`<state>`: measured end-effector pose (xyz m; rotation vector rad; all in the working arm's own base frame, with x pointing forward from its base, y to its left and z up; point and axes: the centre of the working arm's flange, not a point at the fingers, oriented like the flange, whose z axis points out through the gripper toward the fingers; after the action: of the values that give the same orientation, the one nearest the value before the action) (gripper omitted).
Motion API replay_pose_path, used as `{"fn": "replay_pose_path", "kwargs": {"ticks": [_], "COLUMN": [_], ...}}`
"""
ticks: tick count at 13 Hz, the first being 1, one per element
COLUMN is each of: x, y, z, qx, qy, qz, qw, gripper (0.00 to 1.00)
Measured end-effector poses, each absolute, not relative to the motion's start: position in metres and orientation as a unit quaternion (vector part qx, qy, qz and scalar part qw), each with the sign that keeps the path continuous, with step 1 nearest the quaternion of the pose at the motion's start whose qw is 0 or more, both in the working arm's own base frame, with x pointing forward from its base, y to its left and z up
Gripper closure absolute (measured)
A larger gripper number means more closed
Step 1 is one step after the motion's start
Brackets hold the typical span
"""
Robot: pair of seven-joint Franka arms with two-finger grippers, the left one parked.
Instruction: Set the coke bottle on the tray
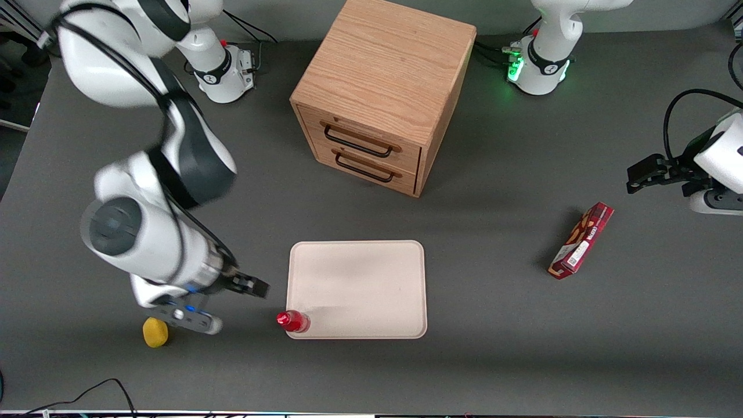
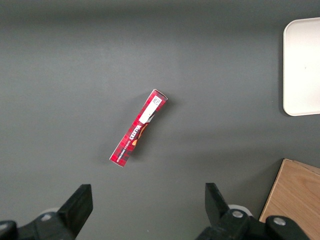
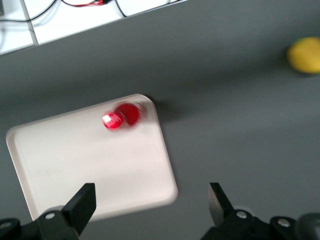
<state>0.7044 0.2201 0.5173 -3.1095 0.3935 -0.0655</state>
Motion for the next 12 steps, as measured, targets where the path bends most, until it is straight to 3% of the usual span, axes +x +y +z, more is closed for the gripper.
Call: {"fn": "replay_pose_path", "kwargs": {"ticks": [2,5,9,12], "x": [0.668,0.621,0.566,0.521], "y": [0.189,0.134,0.042,0.035], "z": [0.59,0.645,0.652,0.624], "qx": [-0.993,-0.996,-0.996,-0.995], "qy": [0.114,0.081,0.092,0.099], "qz": [-0.016,0.008,0.008,0.0], "qw": [-0.021,-0.036,-0.004,0.008], "gripper": [0.0,0.0,0.0,0.0]}}
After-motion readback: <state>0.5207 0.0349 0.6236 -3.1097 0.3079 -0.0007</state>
